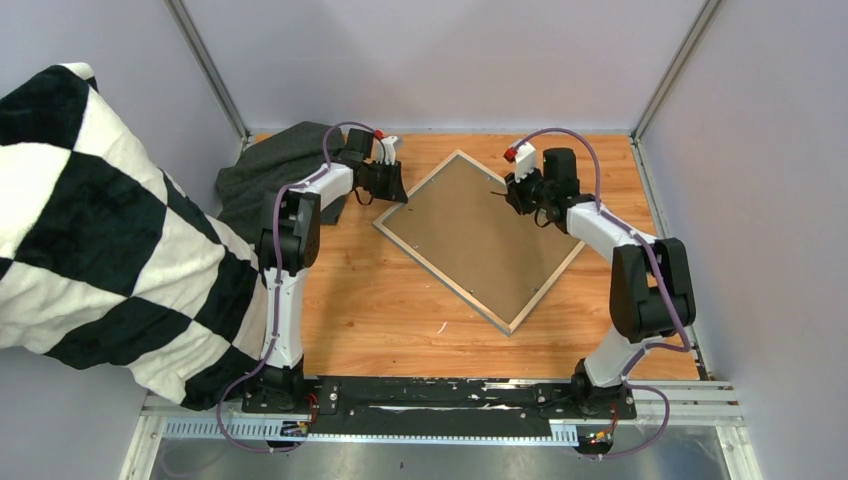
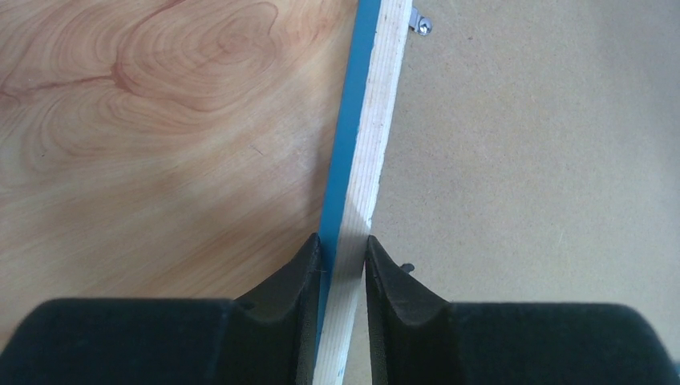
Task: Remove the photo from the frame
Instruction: Adjust the photo frame at the center of the board.
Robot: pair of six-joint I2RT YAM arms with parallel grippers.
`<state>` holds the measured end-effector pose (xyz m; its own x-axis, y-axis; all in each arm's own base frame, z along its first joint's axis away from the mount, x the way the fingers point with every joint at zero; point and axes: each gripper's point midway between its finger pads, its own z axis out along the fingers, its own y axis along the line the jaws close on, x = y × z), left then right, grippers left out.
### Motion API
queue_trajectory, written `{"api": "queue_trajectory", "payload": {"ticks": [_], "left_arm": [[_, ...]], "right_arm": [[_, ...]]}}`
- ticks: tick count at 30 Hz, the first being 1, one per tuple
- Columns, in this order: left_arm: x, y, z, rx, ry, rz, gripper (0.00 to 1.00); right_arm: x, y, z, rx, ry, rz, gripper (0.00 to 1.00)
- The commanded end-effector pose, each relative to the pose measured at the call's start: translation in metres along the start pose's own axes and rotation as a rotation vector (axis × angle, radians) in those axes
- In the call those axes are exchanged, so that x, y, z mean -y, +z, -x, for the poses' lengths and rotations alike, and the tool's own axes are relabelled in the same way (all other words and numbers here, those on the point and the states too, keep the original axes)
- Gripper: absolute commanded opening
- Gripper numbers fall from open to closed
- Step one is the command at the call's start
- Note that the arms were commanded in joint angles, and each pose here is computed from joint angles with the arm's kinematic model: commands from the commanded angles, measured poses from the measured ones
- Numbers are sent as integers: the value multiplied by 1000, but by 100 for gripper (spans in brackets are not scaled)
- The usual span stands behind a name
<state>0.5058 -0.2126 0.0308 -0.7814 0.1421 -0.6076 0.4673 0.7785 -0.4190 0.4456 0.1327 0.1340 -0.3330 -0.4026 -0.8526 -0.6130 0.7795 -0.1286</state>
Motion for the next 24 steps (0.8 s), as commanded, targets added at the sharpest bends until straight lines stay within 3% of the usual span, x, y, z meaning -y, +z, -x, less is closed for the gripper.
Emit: {"api": "queue_trajectory", "payload": {"ticks": [1,8,19,24], "left_arm": [[-17,5,-64,-191,-97,44,20],[-16,7,-65,-200,-98,28,11],[-13,8,-67,-211,-99,6,9],[-9,8,-68,-217,-98,-15,3]], "right_arm": [[20,6,-6,-29,-54,-21,0],[33,12,-7,-55,-84,-60,0],[44,36,-19,-88,-155,-53,0],[54,45,-19,-89,-151,-92,0]]}}
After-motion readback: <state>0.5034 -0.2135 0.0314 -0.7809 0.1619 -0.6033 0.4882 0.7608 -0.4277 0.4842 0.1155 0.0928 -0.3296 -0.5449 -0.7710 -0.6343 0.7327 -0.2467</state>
